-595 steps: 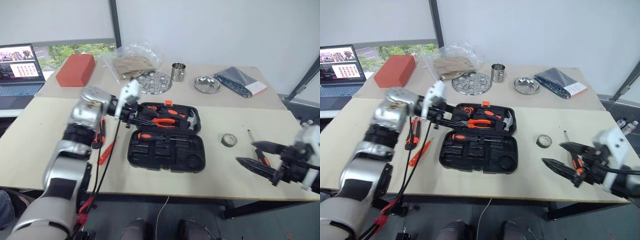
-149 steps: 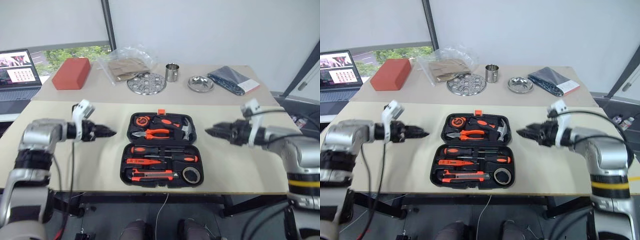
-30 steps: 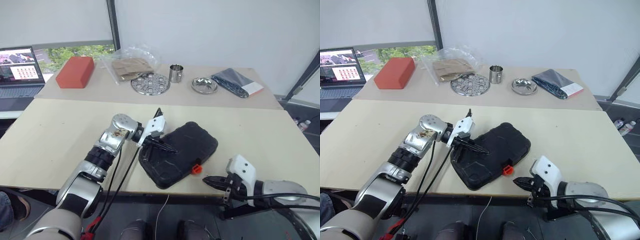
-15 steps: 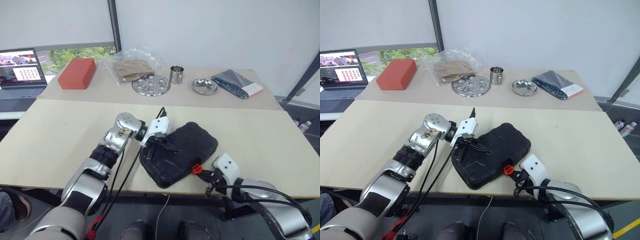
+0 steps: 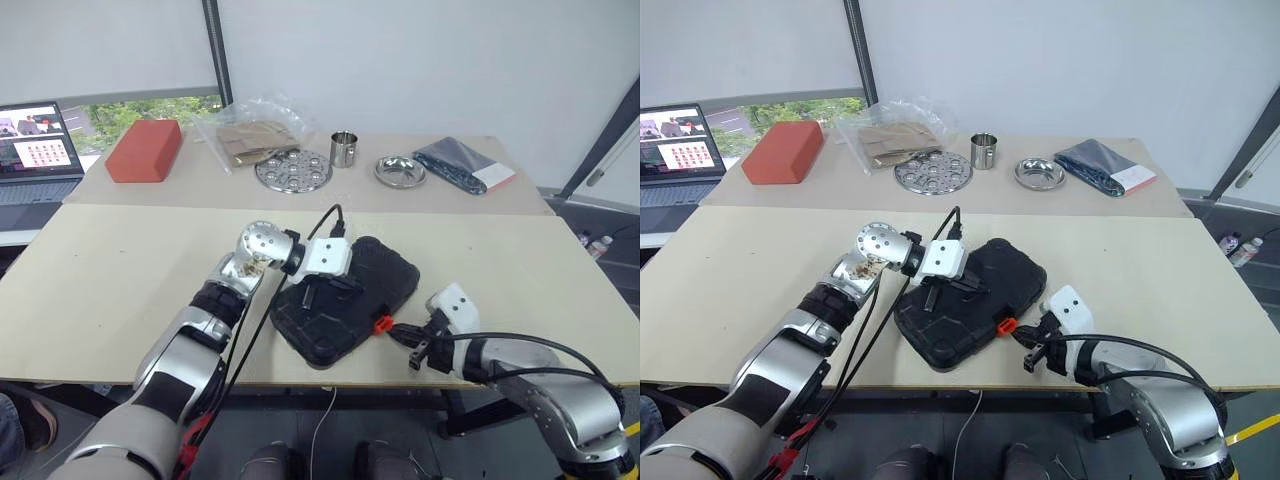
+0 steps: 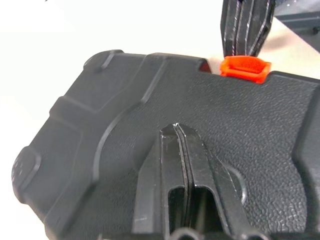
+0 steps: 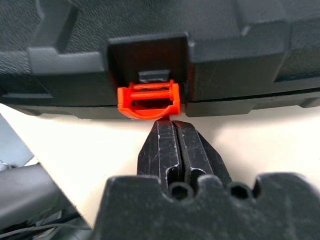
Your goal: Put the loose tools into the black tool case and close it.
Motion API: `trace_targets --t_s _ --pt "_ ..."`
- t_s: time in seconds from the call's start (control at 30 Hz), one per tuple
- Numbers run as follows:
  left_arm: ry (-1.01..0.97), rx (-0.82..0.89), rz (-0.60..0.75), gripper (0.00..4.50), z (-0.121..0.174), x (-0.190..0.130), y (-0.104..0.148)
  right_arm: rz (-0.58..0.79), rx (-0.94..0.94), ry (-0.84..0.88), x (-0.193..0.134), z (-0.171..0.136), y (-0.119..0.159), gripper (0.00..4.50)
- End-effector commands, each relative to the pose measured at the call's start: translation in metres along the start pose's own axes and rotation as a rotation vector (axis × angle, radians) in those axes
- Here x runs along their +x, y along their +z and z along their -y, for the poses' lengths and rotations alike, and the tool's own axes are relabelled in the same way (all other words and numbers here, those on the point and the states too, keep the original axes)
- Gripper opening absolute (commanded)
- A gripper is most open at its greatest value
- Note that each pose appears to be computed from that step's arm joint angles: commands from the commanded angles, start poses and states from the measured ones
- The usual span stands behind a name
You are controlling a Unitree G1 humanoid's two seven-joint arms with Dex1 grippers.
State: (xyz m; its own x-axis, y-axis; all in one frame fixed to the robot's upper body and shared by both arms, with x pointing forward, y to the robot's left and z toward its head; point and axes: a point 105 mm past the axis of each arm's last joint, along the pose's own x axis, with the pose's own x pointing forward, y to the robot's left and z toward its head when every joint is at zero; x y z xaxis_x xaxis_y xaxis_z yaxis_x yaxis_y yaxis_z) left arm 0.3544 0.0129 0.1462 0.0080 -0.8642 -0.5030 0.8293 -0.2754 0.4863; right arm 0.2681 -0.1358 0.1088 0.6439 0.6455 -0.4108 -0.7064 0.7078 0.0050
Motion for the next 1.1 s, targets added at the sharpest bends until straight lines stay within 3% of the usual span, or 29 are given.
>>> trace_targets --t_s 0.03,0.23,0.33,0.43,0.47,0.5,0.6,0.83,0.87,0.97,1.1 --pt "-0.126 -0.110 -0.097 0.05 0.035 0.018 -0.035 0.158 -0.104 0.043 -0.001 -0.011 0.043 0.01" --pt "-0.125 -0.123 -0.106 0.05 0.039 0.015 -0.040 0.203 -0.110 0.059 0.000 -0.016 0.056 0.01" --pt "-0.087 -0.153 -0.107 0.05 0.034 0.011 -0.043 0.160 -0.142 0.064 0.000 -0.015 0.049 0.01" --pt "-0.002 -0.279 -0.071 0.05 0.023 -0.013 -0.044 0.127 -0.147 0.072 -0.016 -0.014 0.041 0.01" --pt "0.028 -0.333 -0.048 0.56 0.019 -0.025 -0.044 0.118 -0.145 0.078 -0.024 -0.014 0.040 0.60" --pt "0.061 -0.380 -0.024 0.72 0.016 -0.041 -0.043 0.109 -0.151 0.093 -0.035 -0.014 0.039 0.78" --pt "0.132 -0.489 0.027 1.80 0.018 -0.092 -0.038 0.087 -0.182 0.145 -0.069 -0.011 0.041 1.71" --pt "0.239 -0.747 0.081 4.40 0.064 -0.221 0.000 0.028 -0.202 0.191 -0.149 0.028 0.072 4.15" --pt "0.254 -0.764 0.072 4.50 0.068 -0.230 0.003 0.023 -0.202 0.197 -0.155 0.032 0.074 4.38" --pt "0.310 -0.799 0.024 4.50 0.083 -0.251 0.004 -0.021 -0.217 0.234 -0.168 0.039 0.074 4.45" --pt "0.323 -0.797 -0.005 4.50 0.098 -0.247 0.000 -0.046 -0.226 0.264 -0.166 0.047 0.068 4.45"
